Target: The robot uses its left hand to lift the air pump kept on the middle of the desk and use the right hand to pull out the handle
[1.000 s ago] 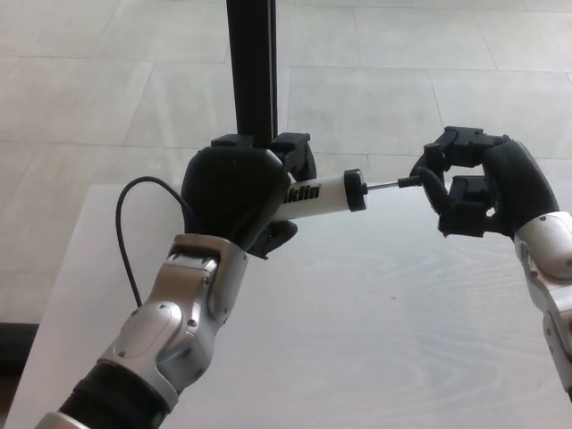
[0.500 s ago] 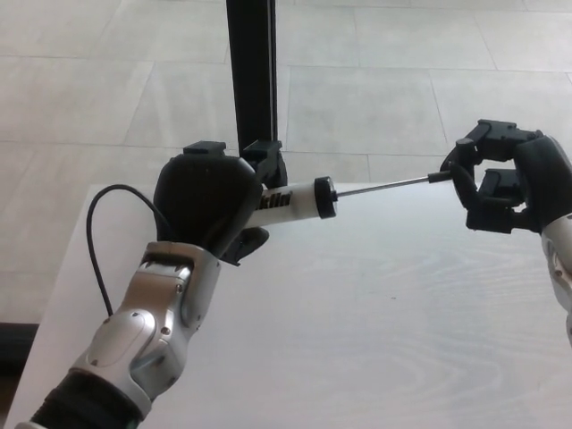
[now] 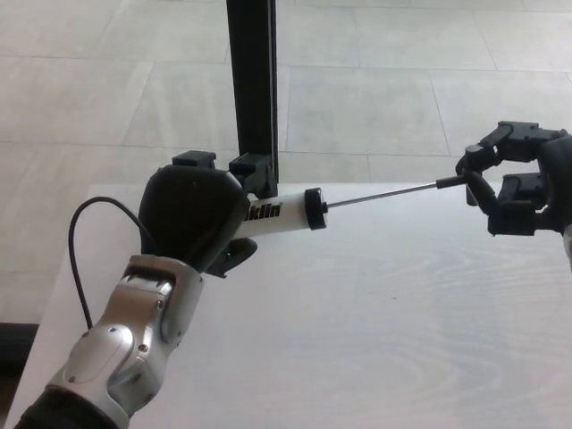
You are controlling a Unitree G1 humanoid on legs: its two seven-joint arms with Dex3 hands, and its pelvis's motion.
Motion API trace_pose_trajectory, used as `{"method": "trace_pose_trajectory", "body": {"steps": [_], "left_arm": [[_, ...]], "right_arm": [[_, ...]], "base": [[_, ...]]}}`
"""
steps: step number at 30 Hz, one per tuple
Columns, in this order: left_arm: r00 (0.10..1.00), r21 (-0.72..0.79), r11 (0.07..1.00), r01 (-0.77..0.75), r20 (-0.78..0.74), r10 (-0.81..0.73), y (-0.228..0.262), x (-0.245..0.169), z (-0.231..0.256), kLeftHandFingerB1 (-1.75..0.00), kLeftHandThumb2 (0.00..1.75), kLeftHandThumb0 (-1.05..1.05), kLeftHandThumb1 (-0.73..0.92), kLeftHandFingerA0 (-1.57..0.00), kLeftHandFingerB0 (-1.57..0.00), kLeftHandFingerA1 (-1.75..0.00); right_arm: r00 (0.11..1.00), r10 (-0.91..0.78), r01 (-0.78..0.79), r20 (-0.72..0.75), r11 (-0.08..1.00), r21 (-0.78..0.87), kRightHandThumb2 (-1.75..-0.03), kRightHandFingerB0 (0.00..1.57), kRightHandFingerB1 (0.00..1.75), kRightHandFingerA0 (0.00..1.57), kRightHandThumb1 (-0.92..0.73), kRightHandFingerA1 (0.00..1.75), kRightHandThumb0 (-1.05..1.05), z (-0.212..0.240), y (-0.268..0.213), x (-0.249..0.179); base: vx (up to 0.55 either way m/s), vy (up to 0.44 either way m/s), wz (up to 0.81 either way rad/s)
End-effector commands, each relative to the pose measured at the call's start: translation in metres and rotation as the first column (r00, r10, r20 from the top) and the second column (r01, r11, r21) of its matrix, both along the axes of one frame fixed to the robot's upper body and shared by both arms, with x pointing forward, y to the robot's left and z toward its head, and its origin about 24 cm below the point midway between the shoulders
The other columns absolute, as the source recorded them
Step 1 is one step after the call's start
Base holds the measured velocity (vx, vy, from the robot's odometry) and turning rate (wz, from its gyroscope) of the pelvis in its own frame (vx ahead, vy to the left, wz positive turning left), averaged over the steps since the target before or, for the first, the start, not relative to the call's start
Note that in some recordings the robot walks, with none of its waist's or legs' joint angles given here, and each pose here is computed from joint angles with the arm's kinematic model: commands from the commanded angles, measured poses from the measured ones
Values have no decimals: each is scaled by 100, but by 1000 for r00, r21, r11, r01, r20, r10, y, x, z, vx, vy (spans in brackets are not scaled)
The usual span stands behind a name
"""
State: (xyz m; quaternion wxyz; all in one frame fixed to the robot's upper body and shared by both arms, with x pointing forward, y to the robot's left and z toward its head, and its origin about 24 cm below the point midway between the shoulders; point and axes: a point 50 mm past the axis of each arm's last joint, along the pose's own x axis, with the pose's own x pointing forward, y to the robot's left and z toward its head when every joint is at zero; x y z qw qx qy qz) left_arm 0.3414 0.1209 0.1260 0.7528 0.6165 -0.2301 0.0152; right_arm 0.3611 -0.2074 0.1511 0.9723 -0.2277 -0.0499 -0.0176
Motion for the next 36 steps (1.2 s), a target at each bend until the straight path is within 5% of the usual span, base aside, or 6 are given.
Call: {"method": "trace_pose_trajectory", "body": {"steps": [1,5,10,27,32,36], "left_arm": [[994,32,995,-91,-58,93,29,-1,-10,-136,73,-16,63,-82,-67,-166],[994,-2,996,-84,-76,84,27,-2,-13,-144,71,-13,60,-85,-61,-172],[995,44,997,-68,-74,71,24,-5,-19,-133,78,-15,61,-92,-68,-169],[912,106,988,108,-406,-56,-13,-21,-65,-136,94,-22,65,-84,-72,-173],[708,144,970,196,-705,-38,-26,-34,-89,-57,62,-31,76,-68,-59,-78],[619,184,959,216,-785,11,-27,-31,-88,-47,62,-33,78,-57,-43,-68]], "right_arm": [[996,-90,90,-10,995,34,-102,80,120,94,-59,157,-15,-2,-26,-5],[996,-34,39,-77,997,63,-89,22,50,93,-59,88,-51,-4,-24,-6],[977,111,-118,-183,993,-28,-92,0,0,0,-61,1,-97,-7,-26,-9],[988,-12,30,-157,993,112,-71,0,0,0,-92,0,-99,2,-51,-6],[991,-43,62,-130,988,141,-115,0,0,0,-83,21,-105,2,-53,-6],[990,-52,70,-130,988,135,-115,0,0,0,-84,21,-103,4,-52,-5]], "base": [[0,0,0],[0,0,0],[0,0,0],[0,0,0],[0,0,0],[0,0,0]]}}
